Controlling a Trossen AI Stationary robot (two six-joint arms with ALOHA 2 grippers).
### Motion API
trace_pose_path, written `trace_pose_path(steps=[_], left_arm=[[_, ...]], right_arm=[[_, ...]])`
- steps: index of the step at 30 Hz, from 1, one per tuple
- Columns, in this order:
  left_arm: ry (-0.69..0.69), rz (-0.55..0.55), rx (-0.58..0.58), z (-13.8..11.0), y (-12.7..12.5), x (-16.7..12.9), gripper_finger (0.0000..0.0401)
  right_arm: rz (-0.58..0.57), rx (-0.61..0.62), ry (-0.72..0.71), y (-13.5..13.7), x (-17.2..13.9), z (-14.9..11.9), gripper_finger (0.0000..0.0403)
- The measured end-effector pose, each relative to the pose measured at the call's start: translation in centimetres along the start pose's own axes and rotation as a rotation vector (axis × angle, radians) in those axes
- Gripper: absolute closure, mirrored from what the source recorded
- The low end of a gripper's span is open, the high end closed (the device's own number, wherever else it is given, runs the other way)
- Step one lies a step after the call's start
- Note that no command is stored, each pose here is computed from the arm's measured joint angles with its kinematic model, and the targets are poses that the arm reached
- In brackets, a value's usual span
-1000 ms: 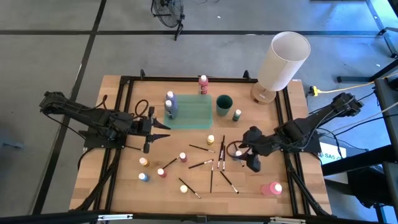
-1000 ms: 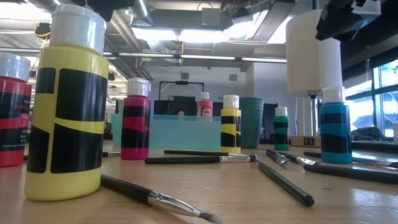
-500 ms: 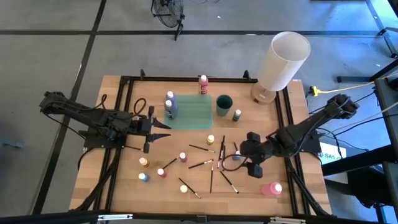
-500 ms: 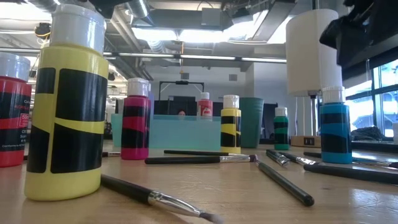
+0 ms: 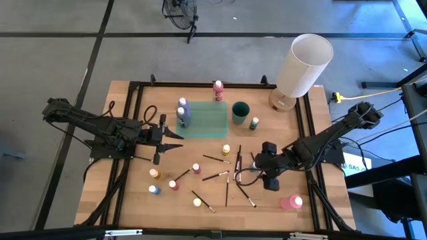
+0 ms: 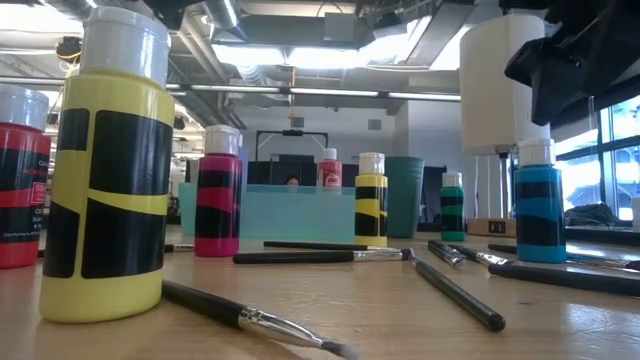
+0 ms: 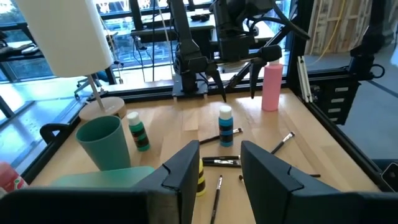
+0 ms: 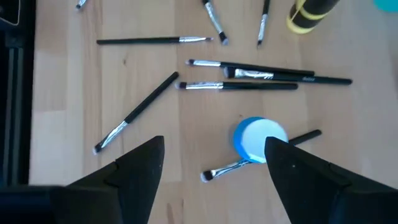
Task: Pick & Place Paint Supplies
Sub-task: Put the right small blue paint bottle into the green bin
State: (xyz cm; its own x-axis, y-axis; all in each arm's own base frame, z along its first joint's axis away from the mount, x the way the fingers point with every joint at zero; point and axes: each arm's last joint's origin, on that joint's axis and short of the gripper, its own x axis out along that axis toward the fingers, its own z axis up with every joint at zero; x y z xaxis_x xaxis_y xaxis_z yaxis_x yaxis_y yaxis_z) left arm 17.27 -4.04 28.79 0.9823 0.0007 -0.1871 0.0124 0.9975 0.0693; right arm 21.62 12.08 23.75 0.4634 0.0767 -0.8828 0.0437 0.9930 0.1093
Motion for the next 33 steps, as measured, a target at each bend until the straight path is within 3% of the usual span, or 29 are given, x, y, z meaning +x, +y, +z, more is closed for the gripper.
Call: trace_pose_path(steps=[9,33], left_arm=[[-0.001,0.001,0.004,0.0,0.0,0.0,0.0287],[-0.014,0.004,0.035,0.1,0.0,0.0,0.0287]], right_arm=[[-0.125,-0.012,0.053,-1.3,0.1,-0.4,0.0122],[-0.141,0.024,0.065,-1.5,1.2,0.0,0.0121]])
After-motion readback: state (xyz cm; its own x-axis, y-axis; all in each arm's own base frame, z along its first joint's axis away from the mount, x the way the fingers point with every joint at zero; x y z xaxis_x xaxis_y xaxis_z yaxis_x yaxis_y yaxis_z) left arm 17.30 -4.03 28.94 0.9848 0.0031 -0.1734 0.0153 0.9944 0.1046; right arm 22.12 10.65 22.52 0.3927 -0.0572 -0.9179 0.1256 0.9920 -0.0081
